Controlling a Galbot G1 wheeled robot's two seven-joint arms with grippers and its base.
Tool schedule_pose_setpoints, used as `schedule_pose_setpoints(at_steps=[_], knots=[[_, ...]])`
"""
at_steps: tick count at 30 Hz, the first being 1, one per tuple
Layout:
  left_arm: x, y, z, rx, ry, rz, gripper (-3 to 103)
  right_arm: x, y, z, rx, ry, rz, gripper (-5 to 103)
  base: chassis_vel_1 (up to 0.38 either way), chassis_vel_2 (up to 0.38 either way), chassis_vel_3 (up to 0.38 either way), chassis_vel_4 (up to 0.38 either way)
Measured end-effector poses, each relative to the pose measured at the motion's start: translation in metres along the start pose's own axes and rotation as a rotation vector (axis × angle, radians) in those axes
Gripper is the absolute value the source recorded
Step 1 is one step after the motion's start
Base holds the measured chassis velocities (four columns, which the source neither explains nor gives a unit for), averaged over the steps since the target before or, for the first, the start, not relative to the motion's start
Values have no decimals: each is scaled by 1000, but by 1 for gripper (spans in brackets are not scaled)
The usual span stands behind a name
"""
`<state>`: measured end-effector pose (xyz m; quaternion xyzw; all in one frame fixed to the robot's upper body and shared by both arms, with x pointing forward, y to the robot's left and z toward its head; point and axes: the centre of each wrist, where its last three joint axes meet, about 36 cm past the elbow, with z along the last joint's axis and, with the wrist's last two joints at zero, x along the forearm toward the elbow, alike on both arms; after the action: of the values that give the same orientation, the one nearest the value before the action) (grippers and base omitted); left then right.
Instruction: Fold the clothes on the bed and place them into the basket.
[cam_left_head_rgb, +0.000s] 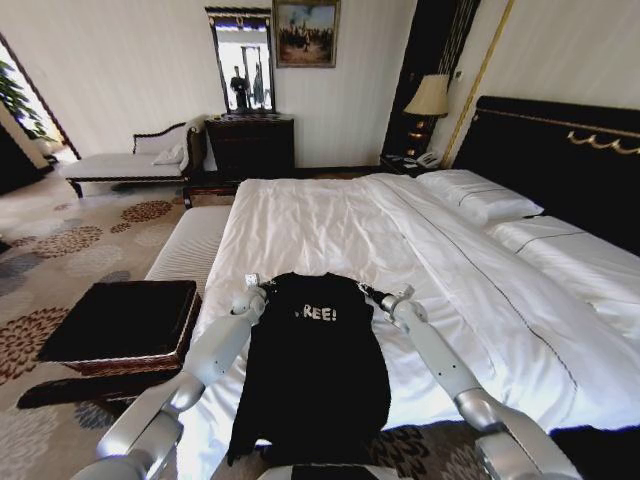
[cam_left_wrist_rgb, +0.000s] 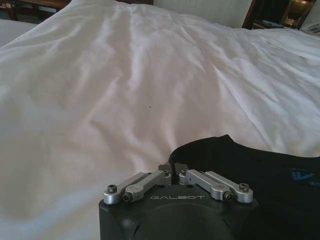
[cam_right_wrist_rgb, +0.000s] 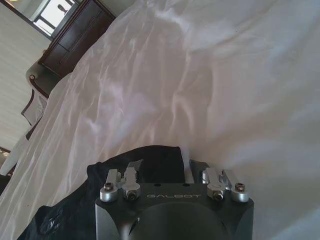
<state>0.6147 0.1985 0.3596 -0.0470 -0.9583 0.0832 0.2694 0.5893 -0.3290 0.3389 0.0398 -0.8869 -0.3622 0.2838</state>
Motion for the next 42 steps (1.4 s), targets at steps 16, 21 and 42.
schedule_pose_setpoints(at_steps=[16, 21, 42], knots=[[-3, -5, 0, 15, 11, 7, 1, -5, 1, 4, 5, -2, -4, 2, 0, 0, 0, 0], [2, -3, -5, 25, -10, 9, 1, 4, 7, -5, 81, -62, -8, 0, 0, 0, 0, 0], [39, -28, -159, 116, -383, 74, 1, 39, 115, -93, 647, -540, -89, 0, 0, 0, 0, 0]])
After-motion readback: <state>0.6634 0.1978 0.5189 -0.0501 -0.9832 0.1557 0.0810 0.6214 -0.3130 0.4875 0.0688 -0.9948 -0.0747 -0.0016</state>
